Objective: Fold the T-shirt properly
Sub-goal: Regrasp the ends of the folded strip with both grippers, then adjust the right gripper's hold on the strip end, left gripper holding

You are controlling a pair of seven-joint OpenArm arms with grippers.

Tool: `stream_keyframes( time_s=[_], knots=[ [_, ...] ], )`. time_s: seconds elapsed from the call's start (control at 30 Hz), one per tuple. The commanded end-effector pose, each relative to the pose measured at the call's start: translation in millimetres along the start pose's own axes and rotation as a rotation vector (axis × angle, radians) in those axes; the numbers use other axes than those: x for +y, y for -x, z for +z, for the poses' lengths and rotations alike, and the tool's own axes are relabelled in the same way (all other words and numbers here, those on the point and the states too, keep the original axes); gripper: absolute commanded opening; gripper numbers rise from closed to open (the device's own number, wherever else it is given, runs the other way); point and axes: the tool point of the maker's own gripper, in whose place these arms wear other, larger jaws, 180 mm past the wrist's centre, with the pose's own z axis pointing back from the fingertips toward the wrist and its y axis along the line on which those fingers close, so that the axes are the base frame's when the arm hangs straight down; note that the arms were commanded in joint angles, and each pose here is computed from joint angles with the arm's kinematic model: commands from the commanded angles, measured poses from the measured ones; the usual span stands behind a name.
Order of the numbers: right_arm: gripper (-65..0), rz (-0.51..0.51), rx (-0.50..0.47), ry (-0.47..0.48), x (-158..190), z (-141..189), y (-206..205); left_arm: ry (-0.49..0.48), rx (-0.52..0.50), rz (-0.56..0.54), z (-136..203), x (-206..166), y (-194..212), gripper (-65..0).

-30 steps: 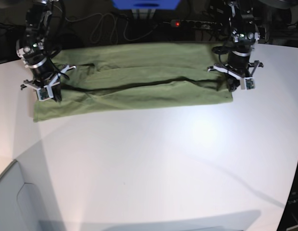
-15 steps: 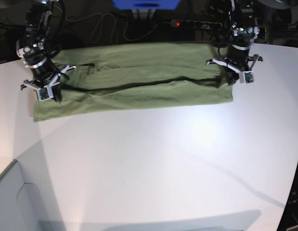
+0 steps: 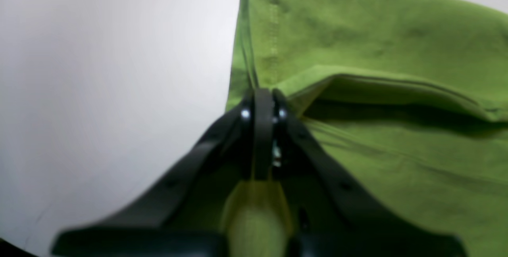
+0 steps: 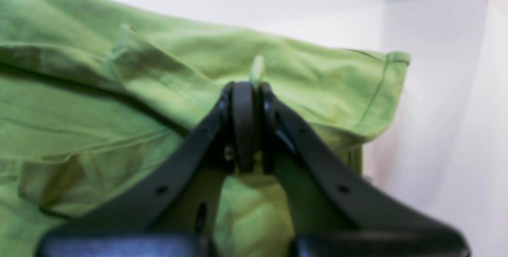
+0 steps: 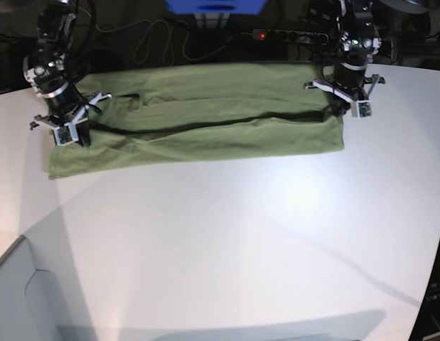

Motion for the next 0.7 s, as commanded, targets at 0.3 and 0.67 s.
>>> stream_keyframes(
  time_s=[0.3, 0.67],
  knots=[
    [-42.3, 0.03, -0.007, -0.046, 5.6, 8.5, 0.4, -0.002, -0.035, -0.004, 1.5, 1.9, -8.8, -65.0],
    [-18.8, 0.158, -0.155, 0.049, -8.4, 52.5, -65.3, -0.001, -0.041, -0.007, 2.1, 1.6, -11.3, -65.0]
  ],
)
